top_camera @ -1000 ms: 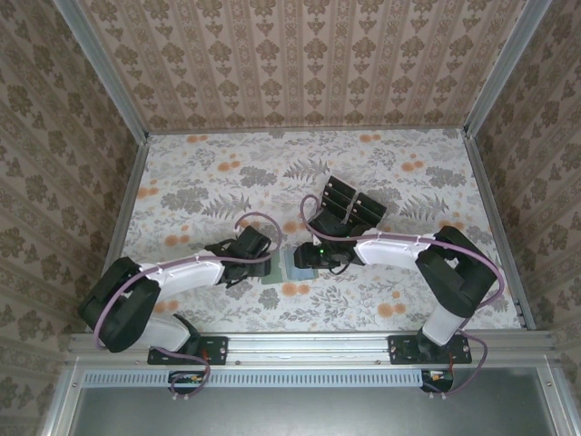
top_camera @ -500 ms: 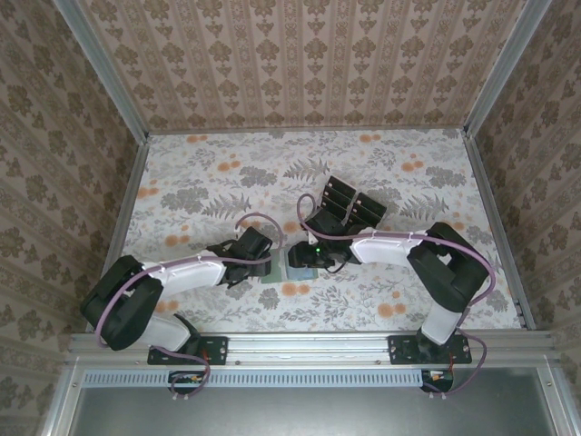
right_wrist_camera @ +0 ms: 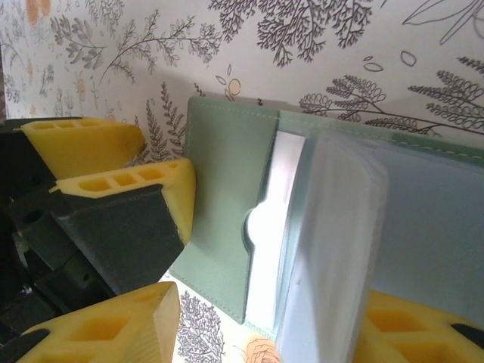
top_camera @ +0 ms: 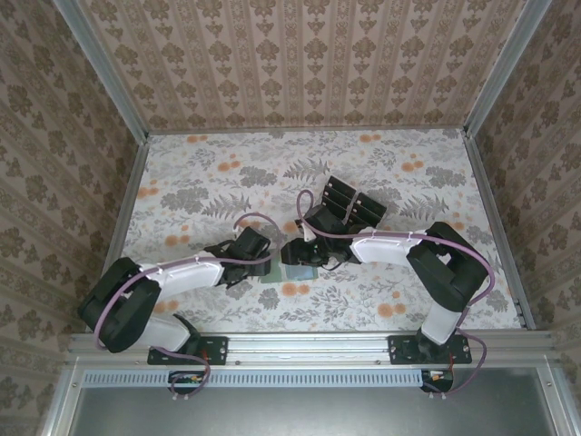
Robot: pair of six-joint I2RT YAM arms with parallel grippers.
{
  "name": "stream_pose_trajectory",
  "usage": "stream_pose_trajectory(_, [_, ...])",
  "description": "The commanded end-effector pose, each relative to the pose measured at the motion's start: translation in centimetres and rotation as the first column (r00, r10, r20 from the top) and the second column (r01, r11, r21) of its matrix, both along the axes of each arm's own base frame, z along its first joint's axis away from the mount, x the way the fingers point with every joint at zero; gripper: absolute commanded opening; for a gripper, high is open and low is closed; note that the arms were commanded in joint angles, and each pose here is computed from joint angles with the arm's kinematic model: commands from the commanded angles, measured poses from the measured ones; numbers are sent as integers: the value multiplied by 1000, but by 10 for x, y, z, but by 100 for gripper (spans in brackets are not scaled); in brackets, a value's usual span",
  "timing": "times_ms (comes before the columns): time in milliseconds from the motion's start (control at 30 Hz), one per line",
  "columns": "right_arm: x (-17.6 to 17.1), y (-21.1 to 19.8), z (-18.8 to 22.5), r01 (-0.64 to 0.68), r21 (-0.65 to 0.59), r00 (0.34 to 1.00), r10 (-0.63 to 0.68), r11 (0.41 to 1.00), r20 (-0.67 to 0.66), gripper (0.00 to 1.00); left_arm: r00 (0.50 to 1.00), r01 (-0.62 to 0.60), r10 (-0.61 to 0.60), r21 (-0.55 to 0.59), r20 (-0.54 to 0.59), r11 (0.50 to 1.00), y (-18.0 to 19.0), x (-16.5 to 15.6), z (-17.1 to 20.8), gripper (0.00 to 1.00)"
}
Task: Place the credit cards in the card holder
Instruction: Flip over the card slot on the card holder.
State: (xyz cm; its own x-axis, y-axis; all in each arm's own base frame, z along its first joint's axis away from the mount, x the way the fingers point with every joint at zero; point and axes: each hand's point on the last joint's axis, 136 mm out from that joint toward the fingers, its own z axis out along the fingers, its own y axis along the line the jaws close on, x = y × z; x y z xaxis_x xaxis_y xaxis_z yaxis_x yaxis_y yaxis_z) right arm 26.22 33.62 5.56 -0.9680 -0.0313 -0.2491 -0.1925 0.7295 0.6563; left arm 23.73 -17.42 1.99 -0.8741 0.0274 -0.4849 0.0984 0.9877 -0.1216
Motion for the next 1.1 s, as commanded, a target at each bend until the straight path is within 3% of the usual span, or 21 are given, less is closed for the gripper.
stream_pose_trajectory(0, [4,12,14,-7,50,1000,8,999,-5,51,998,-56,56,-29,27,998,13,6,4,66])
stream_pose_trajectory(333, [3,39,16,-70,18,997,71,997,-17,51,984,-162,169,-124,50,979,41,11,24,67])
stream_pose_trajectory(767, [2,65,3,-160,4,984,160,987,-74,51,981,-165,179,-156,76,974,48,8,42,68])
stream_pose_trajectory(1067, [4,57,64,-171,61,984,167,983,66,51,987,-105,130,-225,98,969,29,9,53,69])
